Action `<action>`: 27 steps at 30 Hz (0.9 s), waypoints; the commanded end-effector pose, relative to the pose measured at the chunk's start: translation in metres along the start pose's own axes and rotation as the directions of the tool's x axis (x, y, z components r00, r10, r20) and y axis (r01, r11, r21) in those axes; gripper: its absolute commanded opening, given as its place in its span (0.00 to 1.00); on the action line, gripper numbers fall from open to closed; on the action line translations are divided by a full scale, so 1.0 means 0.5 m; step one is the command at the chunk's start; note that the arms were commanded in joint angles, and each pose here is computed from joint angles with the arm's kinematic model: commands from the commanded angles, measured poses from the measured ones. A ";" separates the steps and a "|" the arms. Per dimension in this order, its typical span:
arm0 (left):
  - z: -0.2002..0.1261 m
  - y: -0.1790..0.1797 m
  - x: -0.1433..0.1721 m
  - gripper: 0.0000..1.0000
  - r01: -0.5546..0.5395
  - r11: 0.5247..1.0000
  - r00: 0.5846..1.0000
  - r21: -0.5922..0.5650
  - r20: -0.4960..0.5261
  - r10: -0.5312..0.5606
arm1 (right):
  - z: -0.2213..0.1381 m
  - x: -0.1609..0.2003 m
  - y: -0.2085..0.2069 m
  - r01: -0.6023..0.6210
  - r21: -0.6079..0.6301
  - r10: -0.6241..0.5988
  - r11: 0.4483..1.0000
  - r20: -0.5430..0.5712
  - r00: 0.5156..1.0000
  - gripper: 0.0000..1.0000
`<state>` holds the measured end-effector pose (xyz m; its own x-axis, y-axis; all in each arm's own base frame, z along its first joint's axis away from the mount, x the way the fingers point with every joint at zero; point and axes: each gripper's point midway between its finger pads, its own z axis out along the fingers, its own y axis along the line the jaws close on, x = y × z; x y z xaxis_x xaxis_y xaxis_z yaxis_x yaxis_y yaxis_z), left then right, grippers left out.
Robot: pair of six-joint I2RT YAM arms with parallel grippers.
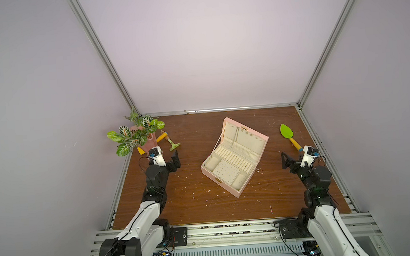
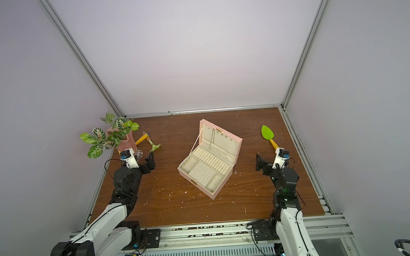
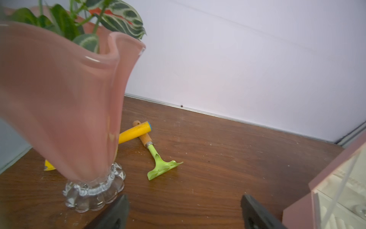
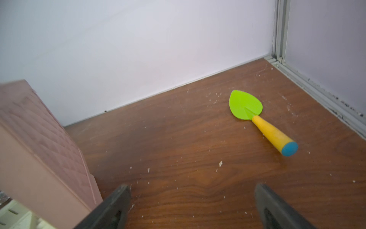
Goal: Put jewelry chain into jewelry box
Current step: Reset both arms
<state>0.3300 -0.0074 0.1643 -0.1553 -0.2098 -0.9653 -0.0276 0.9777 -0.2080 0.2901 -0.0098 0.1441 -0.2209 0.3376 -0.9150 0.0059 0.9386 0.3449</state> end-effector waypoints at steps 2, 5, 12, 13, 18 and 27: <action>0.008 0.042 -0.017 0.99 -0.033 0.994 0.996 -0.109 0.080 0.042 | 0.014 -0.074 0.008 0.090 0.006 -0.090 0.996 0.145 0.985 0.99; 0.027 0.058 0.000 0.98 -0.052 0.988 0.996 -0.147 0.068 0.063 | 0.032 -0.066 0.004 0.138 0.022 -0.140 0.990 0.141 0.980 0.99; 0.065 0.065 0.025 0.98 -0.134 0.978 0.990 -0.160 0.025 0.140 | 0.042 -0.038 0.042 0.314 0.022 -0.313 0.949 0.174 0.934 0.99; 0.062 0.062 0.019 0.98 -0.158 0.975 0.985 -0.153 0.049 0.167 | 0.046 -0.033 0.043 0.332 0.028 -0.332 0.943 0.167 0.928 0.99; 0.078 0.021 0.055 0.98 -0.237 0.972 0.968 -0.013 0.080 0.237 | 0.072 -0.019 0.037 0.351 0.036 -0.352 0.936 0.153 0.923 0.99; 0.099 0.051 0.062 0.98 -0.195 0.977 0.980 -0.086 0.019 0.197 | 0.147 0.014 0.068 0.441 -0.053 -0.428 0.896 0.163 0.889 0.99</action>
<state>0.3683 0.0019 0.1119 -0.1687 -0.0087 -0.9856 -0.0477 0.9989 -0.0007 0.3447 0.0194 0.0979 -0.1954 -0.0463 -0.9796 -0.1025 0.9944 -0.0266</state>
